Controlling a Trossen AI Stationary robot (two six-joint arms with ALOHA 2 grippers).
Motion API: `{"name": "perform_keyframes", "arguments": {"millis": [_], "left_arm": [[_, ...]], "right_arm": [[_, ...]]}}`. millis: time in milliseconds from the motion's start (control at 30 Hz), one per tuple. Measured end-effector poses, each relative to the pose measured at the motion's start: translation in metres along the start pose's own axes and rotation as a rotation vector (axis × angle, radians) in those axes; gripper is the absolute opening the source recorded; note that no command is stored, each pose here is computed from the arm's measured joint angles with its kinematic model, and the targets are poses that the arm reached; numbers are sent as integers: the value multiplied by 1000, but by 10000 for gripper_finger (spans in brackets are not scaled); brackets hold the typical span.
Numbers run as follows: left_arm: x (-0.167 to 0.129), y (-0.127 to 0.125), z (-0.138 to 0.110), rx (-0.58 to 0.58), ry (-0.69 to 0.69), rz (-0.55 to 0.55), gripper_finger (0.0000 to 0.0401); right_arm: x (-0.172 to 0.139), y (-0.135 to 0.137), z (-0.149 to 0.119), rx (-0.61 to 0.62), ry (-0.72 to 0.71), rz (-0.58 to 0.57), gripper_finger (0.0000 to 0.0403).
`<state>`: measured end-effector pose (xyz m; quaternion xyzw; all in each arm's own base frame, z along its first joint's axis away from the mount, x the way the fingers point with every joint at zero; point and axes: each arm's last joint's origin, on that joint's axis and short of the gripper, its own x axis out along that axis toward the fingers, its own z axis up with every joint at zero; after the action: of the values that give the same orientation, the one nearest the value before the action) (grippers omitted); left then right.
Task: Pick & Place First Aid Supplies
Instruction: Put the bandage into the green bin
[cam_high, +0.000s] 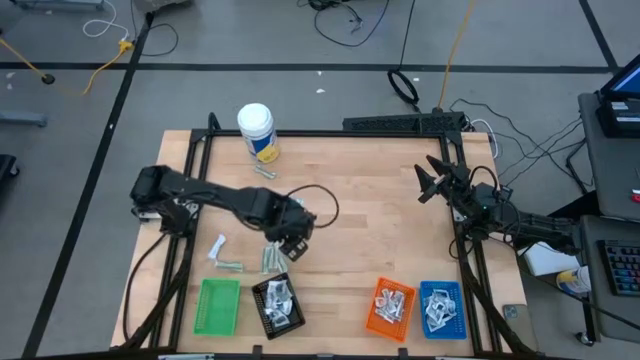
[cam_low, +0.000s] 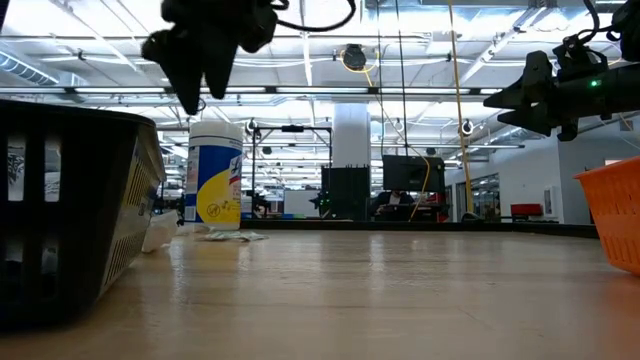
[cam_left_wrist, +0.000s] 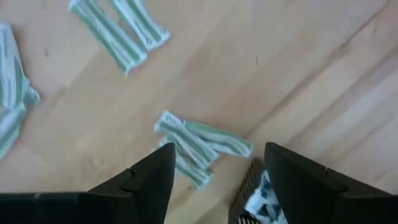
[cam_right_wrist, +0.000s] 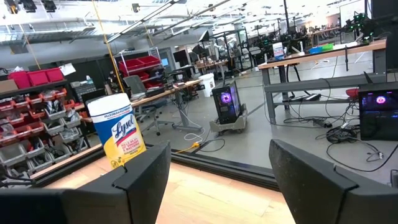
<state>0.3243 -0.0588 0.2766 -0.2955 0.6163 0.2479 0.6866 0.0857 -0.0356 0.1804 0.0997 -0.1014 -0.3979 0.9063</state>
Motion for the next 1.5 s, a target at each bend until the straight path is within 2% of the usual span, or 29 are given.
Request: {"name": "perform_keyframes", "arguments": {"millis": [167, 367, 667, 1000, 1067, 1133, 1333, 1400, 1500], "left_arm": [[0, 18, 24, 50, -4, 6, 238], [-1, 52, 54, 40, 11, 49, 228], [-4, 99, 90, 45, 0, 59, 238], [-7, 147, 115, -55, -9, 71, 226], [-7, 152, 117, -100, -12, 72, 226], [-4, 156, 117, -194, -5, 77, 227], [24, 166, 105, -450, 61, 160, 236], [32, 171, 97, -550, 37, 225, 239], [44, 171, 92, -677, -74, 299, 241]], "right_arm": [[0, 0, 0, 0, 0, 0, 267], [0, 0, 0, 0, 0, 0, 267], [0, 0, 0, 0, 0, 0, 267], [0, 0, 0, 0, 0, 0, 267], [0, 0, 0, 0, 0, 0, 267], [0, 0, 0, 0, 0, 0, 267], [0, 0, 0, 0, 0, 0, 267], [0, 0, 0, 0, 0, 0, 267], [0, 0, 0, 0, 0, 0, 267]]}}
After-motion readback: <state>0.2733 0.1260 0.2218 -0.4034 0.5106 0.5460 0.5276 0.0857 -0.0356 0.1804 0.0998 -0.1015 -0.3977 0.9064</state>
